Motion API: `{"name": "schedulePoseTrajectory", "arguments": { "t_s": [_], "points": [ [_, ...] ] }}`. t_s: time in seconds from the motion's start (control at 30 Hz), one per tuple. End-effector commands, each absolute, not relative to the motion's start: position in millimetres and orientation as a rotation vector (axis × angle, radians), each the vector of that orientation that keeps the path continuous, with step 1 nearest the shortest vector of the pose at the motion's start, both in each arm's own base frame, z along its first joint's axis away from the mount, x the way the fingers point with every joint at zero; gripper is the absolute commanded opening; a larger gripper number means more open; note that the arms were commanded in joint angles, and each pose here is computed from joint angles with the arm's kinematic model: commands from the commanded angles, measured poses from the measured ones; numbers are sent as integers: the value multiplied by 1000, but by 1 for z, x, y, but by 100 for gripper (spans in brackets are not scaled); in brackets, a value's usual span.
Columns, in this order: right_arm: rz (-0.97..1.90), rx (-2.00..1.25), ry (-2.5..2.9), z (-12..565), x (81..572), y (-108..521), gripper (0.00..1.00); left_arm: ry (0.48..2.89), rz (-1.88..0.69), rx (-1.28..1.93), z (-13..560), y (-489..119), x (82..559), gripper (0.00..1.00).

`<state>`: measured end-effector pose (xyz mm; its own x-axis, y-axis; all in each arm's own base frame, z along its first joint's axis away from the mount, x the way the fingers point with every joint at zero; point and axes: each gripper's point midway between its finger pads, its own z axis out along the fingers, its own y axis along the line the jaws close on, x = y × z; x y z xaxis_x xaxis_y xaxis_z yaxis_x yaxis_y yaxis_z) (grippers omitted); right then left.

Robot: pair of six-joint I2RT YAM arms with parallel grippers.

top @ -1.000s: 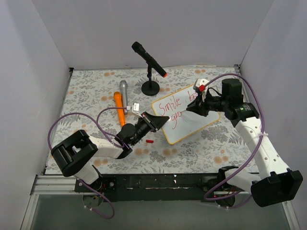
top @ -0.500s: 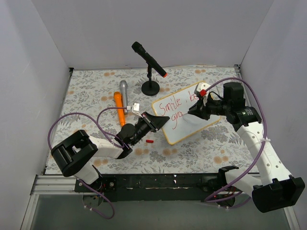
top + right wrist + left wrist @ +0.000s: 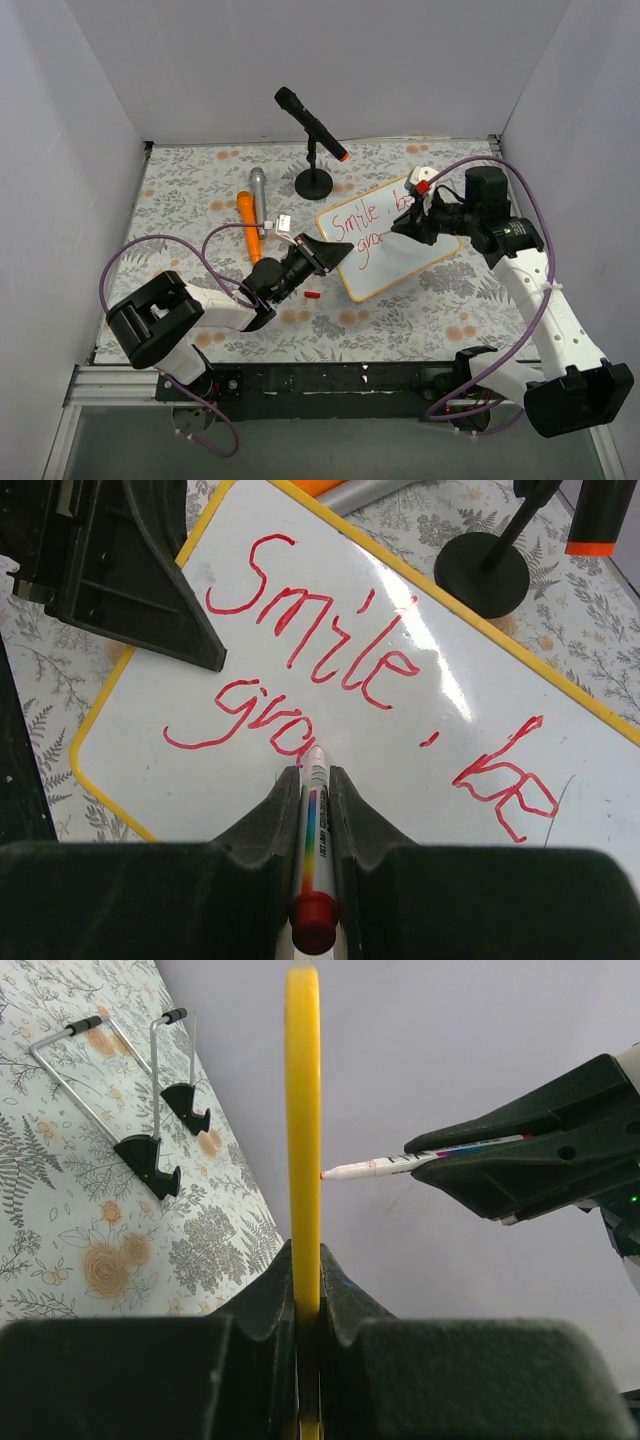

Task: Write a sentence on the whiteboard

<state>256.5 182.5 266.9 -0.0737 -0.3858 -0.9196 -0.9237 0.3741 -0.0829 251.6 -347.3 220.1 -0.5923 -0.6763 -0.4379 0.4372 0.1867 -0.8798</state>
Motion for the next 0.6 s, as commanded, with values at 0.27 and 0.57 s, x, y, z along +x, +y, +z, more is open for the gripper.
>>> {"name": "schedulePoseTrajectory", "arguments": {
  "t_s": [0.27, 0.57],
  "points": [
    [639, -1138, 1617, 282, 275, 183, 1, 1002, -1826, -202, 349, -312, 224, 0],
    [555, -1087, 1623, 291, 289, 172, 1, 1000, -1827, -206, 348, -310, 223, 0]
  ]
}}
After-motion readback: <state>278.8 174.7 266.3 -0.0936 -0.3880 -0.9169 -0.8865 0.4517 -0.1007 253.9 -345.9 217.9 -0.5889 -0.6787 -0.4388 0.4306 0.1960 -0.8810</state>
